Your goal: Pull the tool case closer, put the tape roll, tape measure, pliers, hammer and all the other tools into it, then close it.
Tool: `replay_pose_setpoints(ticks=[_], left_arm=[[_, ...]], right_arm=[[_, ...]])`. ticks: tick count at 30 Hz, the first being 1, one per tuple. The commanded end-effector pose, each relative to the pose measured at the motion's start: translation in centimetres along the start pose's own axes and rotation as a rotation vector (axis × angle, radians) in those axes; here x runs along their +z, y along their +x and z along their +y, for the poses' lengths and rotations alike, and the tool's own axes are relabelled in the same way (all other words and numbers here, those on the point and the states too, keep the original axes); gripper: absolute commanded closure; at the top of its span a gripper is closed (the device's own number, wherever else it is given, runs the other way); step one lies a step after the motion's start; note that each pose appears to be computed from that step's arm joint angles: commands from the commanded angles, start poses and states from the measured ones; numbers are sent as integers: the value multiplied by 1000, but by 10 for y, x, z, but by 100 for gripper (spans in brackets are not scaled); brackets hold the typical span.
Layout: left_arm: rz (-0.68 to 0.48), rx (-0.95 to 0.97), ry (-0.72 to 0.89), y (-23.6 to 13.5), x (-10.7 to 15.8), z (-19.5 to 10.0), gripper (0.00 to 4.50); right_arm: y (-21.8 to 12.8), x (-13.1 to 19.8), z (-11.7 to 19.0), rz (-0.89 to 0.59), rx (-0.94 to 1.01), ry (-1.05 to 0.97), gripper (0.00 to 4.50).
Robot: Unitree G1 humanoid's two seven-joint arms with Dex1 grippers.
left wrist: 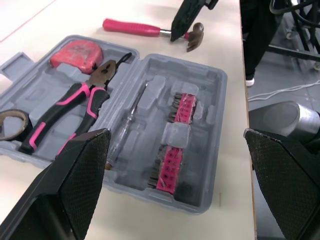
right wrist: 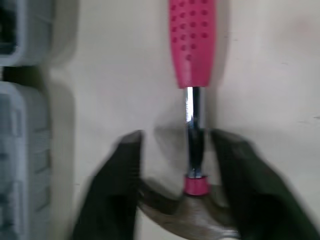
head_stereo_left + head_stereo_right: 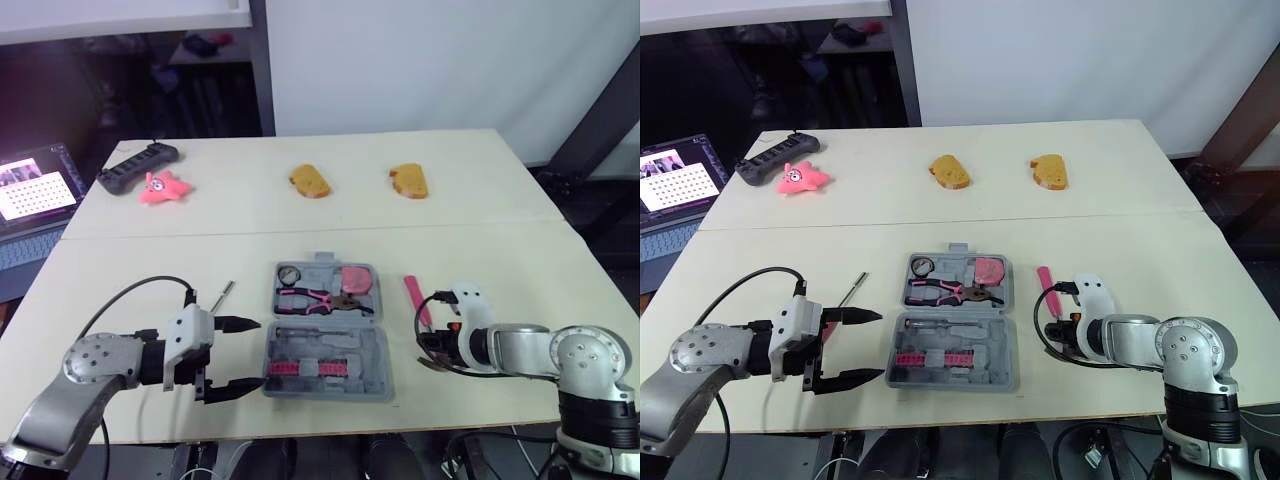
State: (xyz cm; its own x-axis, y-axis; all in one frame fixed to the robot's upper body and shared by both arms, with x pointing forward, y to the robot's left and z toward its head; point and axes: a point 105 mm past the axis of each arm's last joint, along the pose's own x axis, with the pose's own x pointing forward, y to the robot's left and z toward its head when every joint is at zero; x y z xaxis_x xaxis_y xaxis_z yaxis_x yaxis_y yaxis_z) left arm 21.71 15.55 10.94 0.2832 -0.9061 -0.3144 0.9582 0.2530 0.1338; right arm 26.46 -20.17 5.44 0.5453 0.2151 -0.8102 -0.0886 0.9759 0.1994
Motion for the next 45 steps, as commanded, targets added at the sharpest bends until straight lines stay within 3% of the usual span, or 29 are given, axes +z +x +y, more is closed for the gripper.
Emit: replay_pose_setpoints(ticks=[1,2,7,11,16,26,32,35,42,45], left_arm=[[-12,-5,28,0,9,-1,0],[-12,-3,28,-1,9,0,0],[-11,1,27,0,10,3,0],[-11,0,27,1,11,4,0],[-12,-4,26,2,14,9,0],[-8,-17,33,4,16,14,0],[-10,-15,34,5,16,12,0],[-12,-12,32,5,17,12,0],[-11,-5,28,6,17,11,0],[-9,1,25,6,17,12,0]], right_arm=[[-19,13,-6,-91,-66,-43,39],[-27,17,-3,-130,-74,-77,7],[-56,26,25,-362,-71,-220,7],[-57,20,37,-473,-105,-281,7],[-37,5,13,-518,-261,-262,7],[8,-10,6,-473,-217,-242,7],[13,-11,3,-459,-211,-221,7],[15,-11,2,-446,-209,-216,96],[19,-18,8,-410,-190,-201,447],[19,-19,9,-408,-194,-201,447]])
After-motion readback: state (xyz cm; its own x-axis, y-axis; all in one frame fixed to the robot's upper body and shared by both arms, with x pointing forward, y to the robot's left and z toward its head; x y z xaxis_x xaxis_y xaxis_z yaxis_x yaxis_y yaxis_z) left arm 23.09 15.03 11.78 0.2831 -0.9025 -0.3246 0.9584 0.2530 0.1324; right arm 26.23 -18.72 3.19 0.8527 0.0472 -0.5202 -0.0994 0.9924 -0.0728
